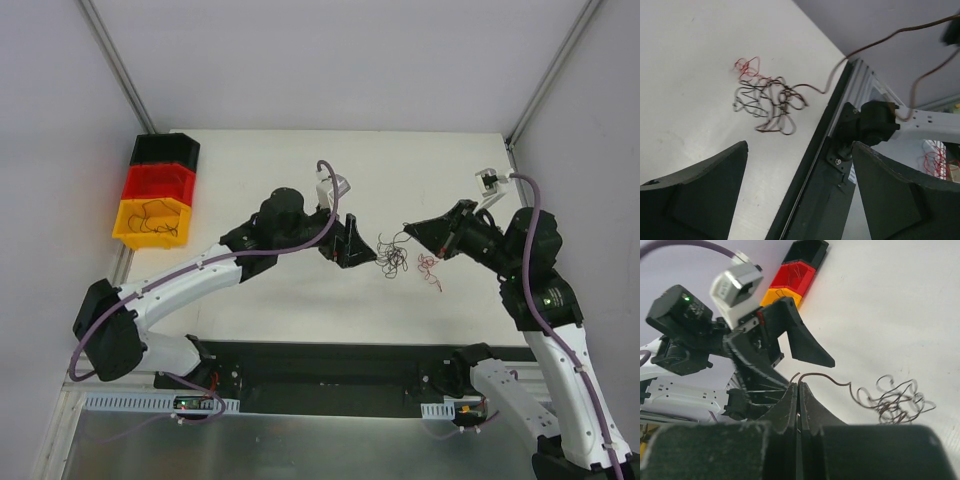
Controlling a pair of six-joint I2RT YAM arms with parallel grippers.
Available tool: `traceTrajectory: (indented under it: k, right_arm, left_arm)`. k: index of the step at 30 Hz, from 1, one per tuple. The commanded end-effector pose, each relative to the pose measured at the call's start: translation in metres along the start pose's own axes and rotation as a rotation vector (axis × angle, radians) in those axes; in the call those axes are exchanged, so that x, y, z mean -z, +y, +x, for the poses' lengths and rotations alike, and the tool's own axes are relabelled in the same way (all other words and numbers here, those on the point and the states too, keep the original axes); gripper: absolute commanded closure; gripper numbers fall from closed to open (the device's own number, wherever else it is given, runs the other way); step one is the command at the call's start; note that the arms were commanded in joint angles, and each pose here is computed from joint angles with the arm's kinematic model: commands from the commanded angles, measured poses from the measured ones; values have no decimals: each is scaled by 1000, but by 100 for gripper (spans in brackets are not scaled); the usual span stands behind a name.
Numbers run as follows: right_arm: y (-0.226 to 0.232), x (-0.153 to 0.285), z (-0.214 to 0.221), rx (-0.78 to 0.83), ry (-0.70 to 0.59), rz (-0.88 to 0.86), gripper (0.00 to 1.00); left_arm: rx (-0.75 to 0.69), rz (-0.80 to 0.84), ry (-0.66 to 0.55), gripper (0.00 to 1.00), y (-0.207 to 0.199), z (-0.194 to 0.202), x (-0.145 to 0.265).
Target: Untangle the cables
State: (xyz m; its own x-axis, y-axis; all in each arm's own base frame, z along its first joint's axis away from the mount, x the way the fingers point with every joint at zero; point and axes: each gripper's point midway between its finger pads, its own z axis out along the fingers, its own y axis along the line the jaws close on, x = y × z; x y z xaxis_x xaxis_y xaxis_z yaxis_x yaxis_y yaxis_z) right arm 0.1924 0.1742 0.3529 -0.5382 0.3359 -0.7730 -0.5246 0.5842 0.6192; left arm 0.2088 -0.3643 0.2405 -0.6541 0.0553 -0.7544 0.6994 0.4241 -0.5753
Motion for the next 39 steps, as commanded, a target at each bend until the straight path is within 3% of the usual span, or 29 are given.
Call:
traceTrajectory:
  k: [1,11,16,18,21,23,26,31,35,39]
  right_arm:
    - [8,0,-3,28,-17,-44,100]
    - [27,7,-15,13,-53,-101,99]
    - [10,2,-7,3,-46,-39,100]
    - [-11,0,3,-1,-26,36,100]
    - [-41,-6,26,-31,26,129,96]
    - [-63,-14,46,-56,96,186,82]
    - [-99,-16,69,-92,157,318,57]
    - [-170,0,83,-124,120,651,18]
    - [-222,16,100,-149,209,894,16]
    - [-258,22,121,-177,330,980,26]
  left_arm:
    - [-5,241,-24,16,-41,-8,-10]
    - [182,67,151,27,12,24,-78]
    - [263,-61,227,50,53,52,-90]
    - [259,-127,231,51,71,61,-78]
    - [211,-217,229,43,91,67,-50]
    - [185,-265,232,24,98,70,-29]
    - [147,-277,221,7,92,67,-2]
    - [107,-304,209,1,85,66,26]
    - [104,-284,181,1,73,59,38]
    - [116,-238,159,3,58,54,45]
